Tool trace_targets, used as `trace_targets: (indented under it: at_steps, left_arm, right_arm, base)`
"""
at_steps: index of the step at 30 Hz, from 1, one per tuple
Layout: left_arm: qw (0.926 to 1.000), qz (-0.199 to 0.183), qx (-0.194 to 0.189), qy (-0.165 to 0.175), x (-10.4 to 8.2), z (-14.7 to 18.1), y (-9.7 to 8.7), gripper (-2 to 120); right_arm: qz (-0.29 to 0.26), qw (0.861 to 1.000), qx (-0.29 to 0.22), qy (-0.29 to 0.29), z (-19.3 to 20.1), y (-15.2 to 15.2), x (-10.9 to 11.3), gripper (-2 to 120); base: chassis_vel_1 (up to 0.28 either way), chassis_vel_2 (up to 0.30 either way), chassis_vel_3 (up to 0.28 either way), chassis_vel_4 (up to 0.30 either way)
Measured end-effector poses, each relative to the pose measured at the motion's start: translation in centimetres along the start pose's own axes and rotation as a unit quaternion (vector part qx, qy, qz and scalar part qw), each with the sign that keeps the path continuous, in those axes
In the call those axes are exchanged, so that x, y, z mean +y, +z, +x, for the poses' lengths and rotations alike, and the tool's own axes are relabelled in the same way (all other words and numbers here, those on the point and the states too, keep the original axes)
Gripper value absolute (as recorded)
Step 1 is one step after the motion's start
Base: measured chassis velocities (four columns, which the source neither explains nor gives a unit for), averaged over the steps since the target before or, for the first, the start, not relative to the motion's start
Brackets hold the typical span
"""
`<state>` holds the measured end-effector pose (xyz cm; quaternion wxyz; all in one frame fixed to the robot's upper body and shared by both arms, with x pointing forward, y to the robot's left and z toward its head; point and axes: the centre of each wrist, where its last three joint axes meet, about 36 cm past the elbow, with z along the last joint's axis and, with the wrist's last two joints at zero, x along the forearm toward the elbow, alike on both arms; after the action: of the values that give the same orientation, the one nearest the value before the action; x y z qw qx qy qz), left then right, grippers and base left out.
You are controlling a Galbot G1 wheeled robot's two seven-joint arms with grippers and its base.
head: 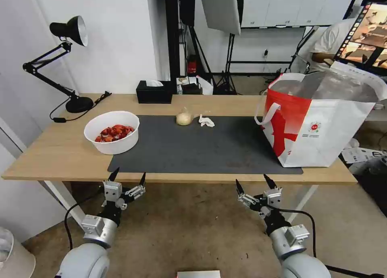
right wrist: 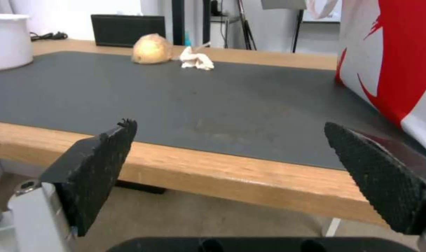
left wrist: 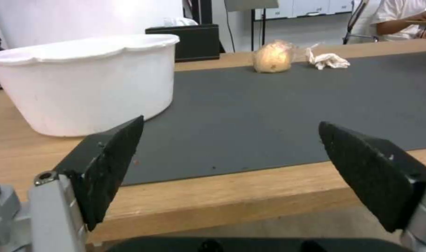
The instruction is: Pick up the trash from the table and place it into the takeout bag.
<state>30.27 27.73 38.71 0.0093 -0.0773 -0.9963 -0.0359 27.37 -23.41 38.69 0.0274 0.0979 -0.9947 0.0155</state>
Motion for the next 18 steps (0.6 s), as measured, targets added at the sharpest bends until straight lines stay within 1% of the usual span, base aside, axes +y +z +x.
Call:
trace_targets:
  at_steps: [6,12,16,18]
  left_arm:
    - [1.0000,0.004,0.000,-0.001,-0.2,0.0,0.3,100]
    - [1.0000,0.004,0.001,0.005,-0.2,0.0,0.4,100]
    - [1.0000,0.003,0.000,0.006,-0.1,-0.1,0.4,100]
    - [1.0000,0.002,0.000,0.005,0.1,-0.1,0.3,100]
  right_arm:
    - [0.000,1.000,0.000,0.000,-0.1,0.0,0.0,100]
    - [-0.001,1.000,0.000,-0.001,-0.2,0.1,0.0,100]
    - [-0.011,1.000,-0.002,-0.006,-0.6,-0.1,0.2,100]
    - [-0.025,0.999,-0.013,-0.026,-2.2,-1.2,0.1,100]
  base:
    - [0.000,0.000,0.000,0.000]
    - [0.000,0.000,0.000,0.000]
    - [0.000,0.000,0.000,0.000]
    - [0.000,0.000,0.000,0.000]
